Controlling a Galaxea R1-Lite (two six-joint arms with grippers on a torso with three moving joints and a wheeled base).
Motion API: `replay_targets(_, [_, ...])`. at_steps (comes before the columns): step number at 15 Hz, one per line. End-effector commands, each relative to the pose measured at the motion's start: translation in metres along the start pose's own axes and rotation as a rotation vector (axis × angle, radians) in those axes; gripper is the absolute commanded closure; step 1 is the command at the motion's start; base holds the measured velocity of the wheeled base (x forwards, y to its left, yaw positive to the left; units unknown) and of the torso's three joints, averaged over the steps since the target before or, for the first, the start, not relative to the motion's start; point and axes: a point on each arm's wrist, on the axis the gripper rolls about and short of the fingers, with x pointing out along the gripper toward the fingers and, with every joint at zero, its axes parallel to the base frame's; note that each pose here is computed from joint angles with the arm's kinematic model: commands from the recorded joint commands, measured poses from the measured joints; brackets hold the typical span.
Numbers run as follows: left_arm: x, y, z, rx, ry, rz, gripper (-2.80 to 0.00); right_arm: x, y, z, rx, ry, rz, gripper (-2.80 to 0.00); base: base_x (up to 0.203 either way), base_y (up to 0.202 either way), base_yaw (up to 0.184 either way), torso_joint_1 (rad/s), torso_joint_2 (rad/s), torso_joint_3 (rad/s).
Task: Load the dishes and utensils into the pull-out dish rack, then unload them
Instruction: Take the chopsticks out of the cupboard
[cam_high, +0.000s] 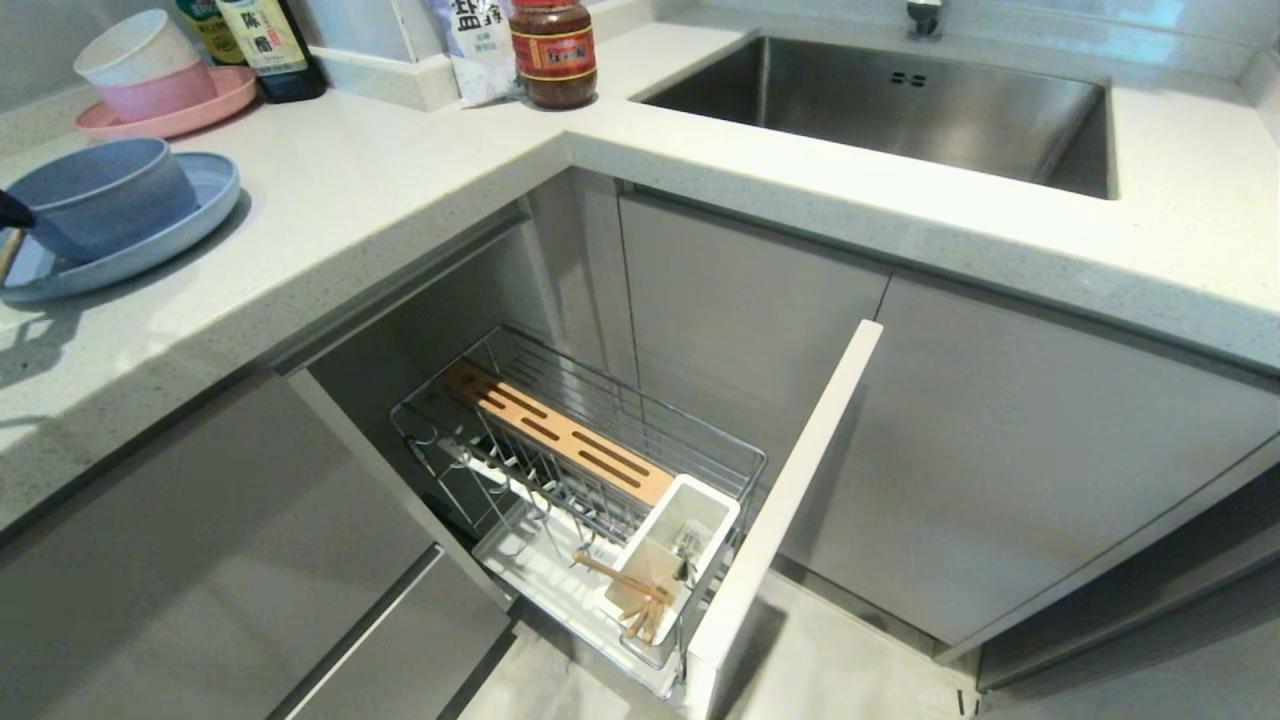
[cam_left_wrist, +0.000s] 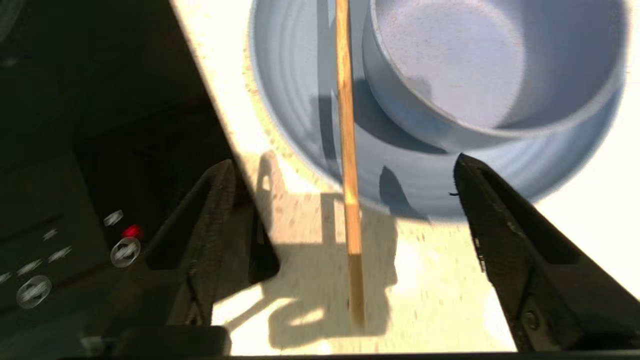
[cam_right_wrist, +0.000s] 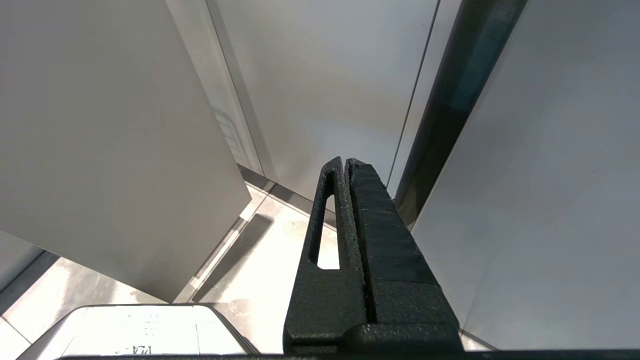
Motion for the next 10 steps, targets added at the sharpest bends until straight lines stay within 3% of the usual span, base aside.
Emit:
replay_targets(1, [-0.026,0.005,-0.001,-0.008,-0.049,-0.010,-2.80,0.000,0.000,0.000,0.000,-0.002,0.000,0.00,0.000,0.000,0.000,0.000,0.00,0.000])
replay_targets(3, [-0.044,0.007,-0.004,-0.010,-0.079,-0.021,-2.80,0.000,0.000,0.000,0.001,-0.002,0.000,0.00,0.000,0.000,0.000,0.000,0.00,0.000])
replay_targets(4, [-0.056,0.009,-0.006,-0.011,-0.101,-0.037,-1.69,0.000,0.000,0.000,0.000,-0.002,0.000,0.00,0.000,0.000,0.000,0.000,0.00,0.000])
replay_targets(5, [-0.065,0.009,-0.007,-0.015,-0.120,-0.054,0.00,0.000,0.000,0.000,0.001,-0.002,0.000,0.00,0.000,0.000,0.000,0.000,0.00,0.000])
replay_targets(8, [-0.094,0.006,-0.013,-0.008,-0.167,-0.152,0.00,0.000,0.000,0.000,0.001,-0.002,0.000,0.00,0.000,0.000,0.000,0.000,0.00,0.000])
replay_targets(10, [-0.106,-0.001,-0.017,-0.040,-0.162,-0.266,0.00,0.000,0.000,0.000,0.001,-0.002,0.000,0.00,0.000,0.000,0.000,0.000,0.00,0.000])
